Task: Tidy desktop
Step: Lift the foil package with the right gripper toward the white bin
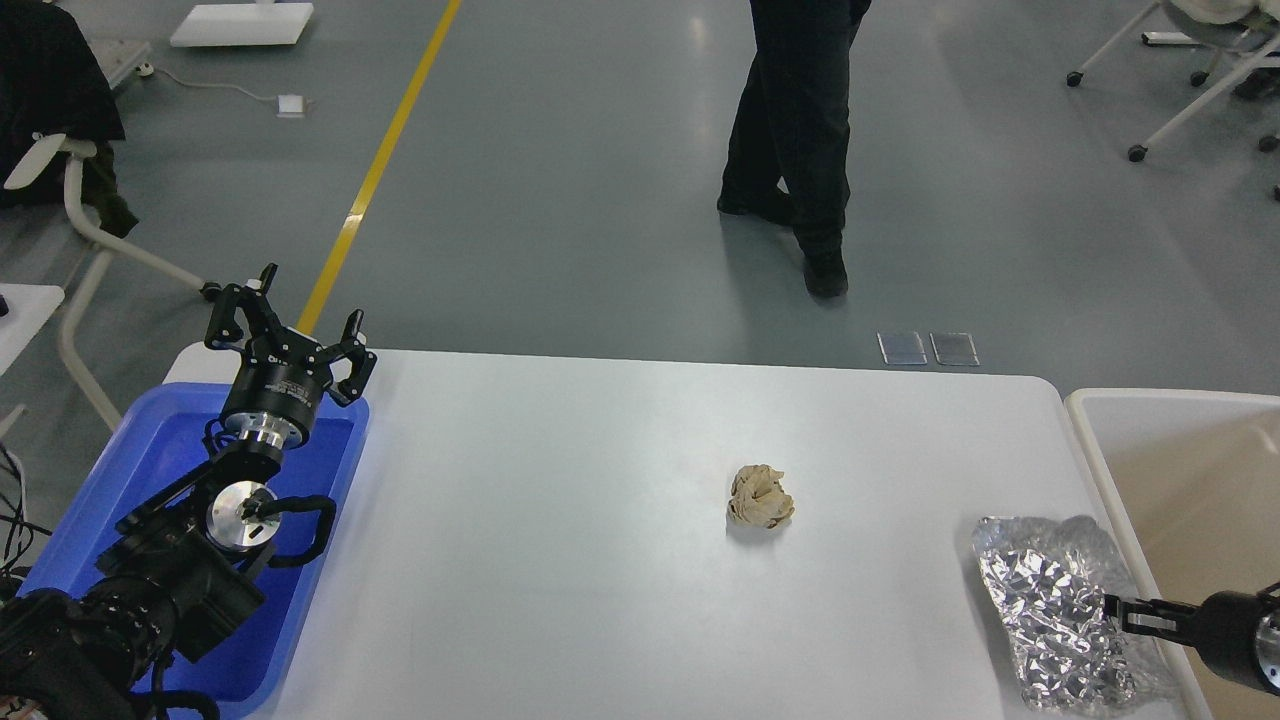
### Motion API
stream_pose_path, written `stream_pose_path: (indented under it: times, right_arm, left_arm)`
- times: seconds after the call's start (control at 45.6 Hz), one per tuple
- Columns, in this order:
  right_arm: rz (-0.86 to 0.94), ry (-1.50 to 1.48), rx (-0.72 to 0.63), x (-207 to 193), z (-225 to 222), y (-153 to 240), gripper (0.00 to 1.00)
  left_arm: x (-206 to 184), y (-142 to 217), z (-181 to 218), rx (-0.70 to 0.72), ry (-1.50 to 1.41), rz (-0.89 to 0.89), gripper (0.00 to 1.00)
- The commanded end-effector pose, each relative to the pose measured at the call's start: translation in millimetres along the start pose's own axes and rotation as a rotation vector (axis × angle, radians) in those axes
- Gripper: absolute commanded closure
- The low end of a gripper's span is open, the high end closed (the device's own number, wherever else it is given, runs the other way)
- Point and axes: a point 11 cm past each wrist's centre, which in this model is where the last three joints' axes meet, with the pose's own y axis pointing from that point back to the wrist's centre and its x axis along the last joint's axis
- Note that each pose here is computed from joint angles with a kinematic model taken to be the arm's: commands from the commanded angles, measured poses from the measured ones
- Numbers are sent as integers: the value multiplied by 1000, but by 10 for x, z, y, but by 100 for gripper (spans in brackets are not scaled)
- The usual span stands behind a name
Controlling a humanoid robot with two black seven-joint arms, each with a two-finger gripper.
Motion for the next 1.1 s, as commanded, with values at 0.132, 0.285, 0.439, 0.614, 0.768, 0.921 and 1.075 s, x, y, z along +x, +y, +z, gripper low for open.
stream_pose_path:
  times: [0.132, 0.285, 0.439, 0.614, 0.768, 0.921, 1.075]
  right_arm:
    - [132, -67, 160, 662, -414, 643, 100]
    - [163, -67, 246, 950, -684, 969, 100]
    - [192, -86, 262, 1203, -744, 1266, 100]
    - [213, -108, 254, 1515, -705, 1586, 100]
    - [257, -179, 266, 1718, -672, 1740, 100]
    - [312, -254, 209, 1844, -414, 1777, 100]
    - [386, -366, 105, 1987, 47, 1729, 100]
  left_arm:
    - [-2, 0, -3, 0, 1, 0, 0]
    - [2, -1, 5, -1, -1, 0, 0]
    - [2, -1, 5, -1, -1, 0, 0]
    - [2, -1, 5, -1, -1, 0, 0]
    - [-2, 0, -3, 0, 1, 0, 0]
    - [-2, 0, -3, 0, 1, 0, 0]
    - [-2, 0, -3, 0, 1, 0, 0]
